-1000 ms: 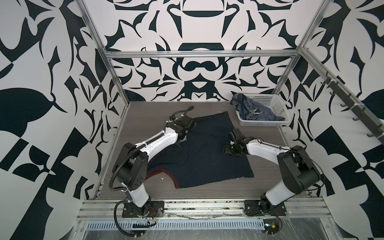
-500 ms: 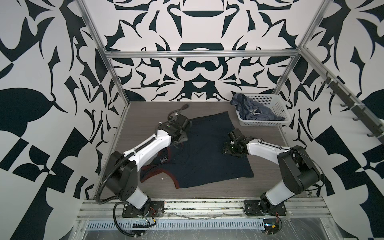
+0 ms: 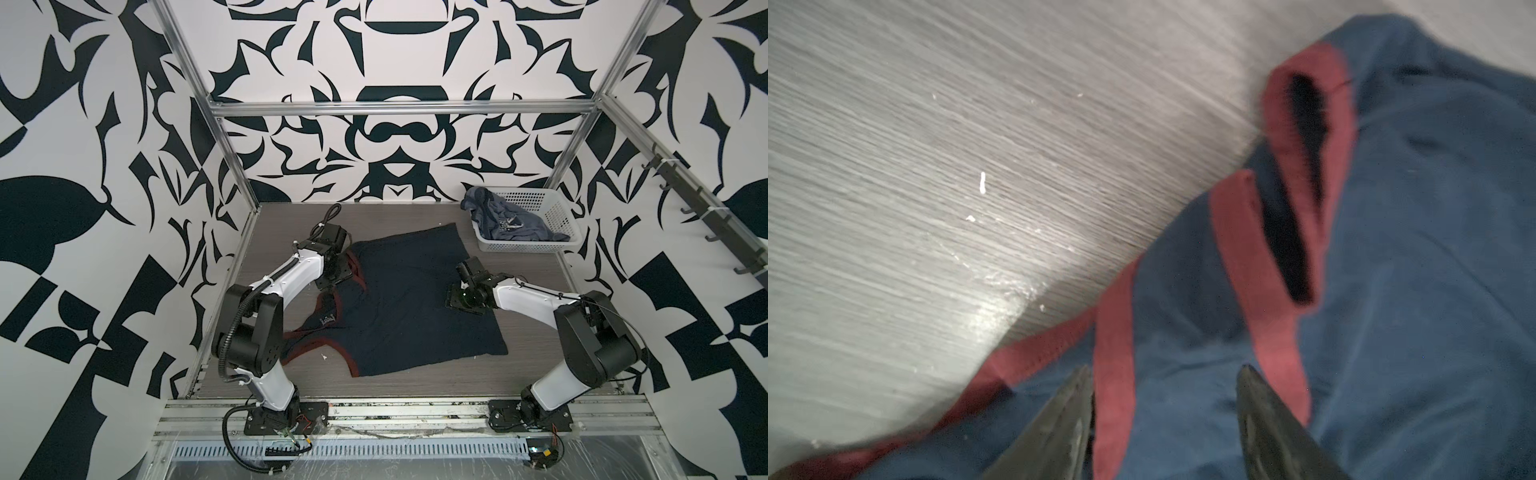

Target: Fold and stack the tank tops

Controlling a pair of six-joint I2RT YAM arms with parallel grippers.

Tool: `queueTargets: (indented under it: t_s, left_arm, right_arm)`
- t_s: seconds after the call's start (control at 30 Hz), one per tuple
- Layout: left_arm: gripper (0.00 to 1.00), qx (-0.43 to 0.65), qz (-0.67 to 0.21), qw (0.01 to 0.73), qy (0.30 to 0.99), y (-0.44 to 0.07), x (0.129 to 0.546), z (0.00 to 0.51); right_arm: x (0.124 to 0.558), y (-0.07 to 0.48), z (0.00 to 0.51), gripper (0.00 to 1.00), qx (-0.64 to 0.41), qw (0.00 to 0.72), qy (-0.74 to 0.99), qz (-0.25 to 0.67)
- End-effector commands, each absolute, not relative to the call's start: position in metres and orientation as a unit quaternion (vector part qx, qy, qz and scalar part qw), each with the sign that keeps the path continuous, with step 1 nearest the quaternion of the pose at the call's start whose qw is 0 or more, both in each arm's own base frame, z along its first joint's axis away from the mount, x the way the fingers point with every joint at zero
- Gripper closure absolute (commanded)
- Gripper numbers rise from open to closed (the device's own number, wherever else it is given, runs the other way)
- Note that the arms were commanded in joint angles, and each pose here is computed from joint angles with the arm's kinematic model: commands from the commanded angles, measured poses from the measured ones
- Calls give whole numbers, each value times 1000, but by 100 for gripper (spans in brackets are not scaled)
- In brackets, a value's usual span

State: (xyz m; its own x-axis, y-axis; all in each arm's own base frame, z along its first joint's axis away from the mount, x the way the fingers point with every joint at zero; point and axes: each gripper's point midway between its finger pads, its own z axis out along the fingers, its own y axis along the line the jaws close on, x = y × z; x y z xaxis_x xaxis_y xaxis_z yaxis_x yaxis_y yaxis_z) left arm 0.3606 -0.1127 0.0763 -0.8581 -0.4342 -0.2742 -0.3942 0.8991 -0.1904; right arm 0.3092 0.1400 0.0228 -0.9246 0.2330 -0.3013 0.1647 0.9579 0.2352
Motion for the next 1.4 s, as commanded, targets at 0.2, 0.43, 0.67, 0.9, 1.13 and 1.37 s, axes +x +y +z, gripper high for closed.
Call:
queueTargets:
  t_s: [0.2, 0.43, 0.67, 0.9, 1.13, 1.37]
  left_arm:
    - [42, -225, -82, 124, 963, -116, 361, 48]
    - [54, -223, -89, 128, 962, -119, 364, 48]
    - [74, -223, -52, 164, 959, -104, 371, 62]
    - [91, -218, 9, 252, 943, -73, 381, 103]
    - [91, -228, 55, 346, 908, -34, 392, 154]
    - [84, -353, 106, 322, 872, 60, 391, 134]
  right_arm:
    - [275, 118, -10, 28, 113, 92, 988, 53]
    - [275, 118, -9, 28, 113, 92, 988, 54]
    - [274, 117, -9, 28, 111, 92, 988, 53]
    - [273, 114, -12, 28, 114, 89, 989, 44]
    - [276, 115, -14, 29, 114, 87, 989, 40]
    - [282, 122, -6, 29, 107, 91, 989, 55]
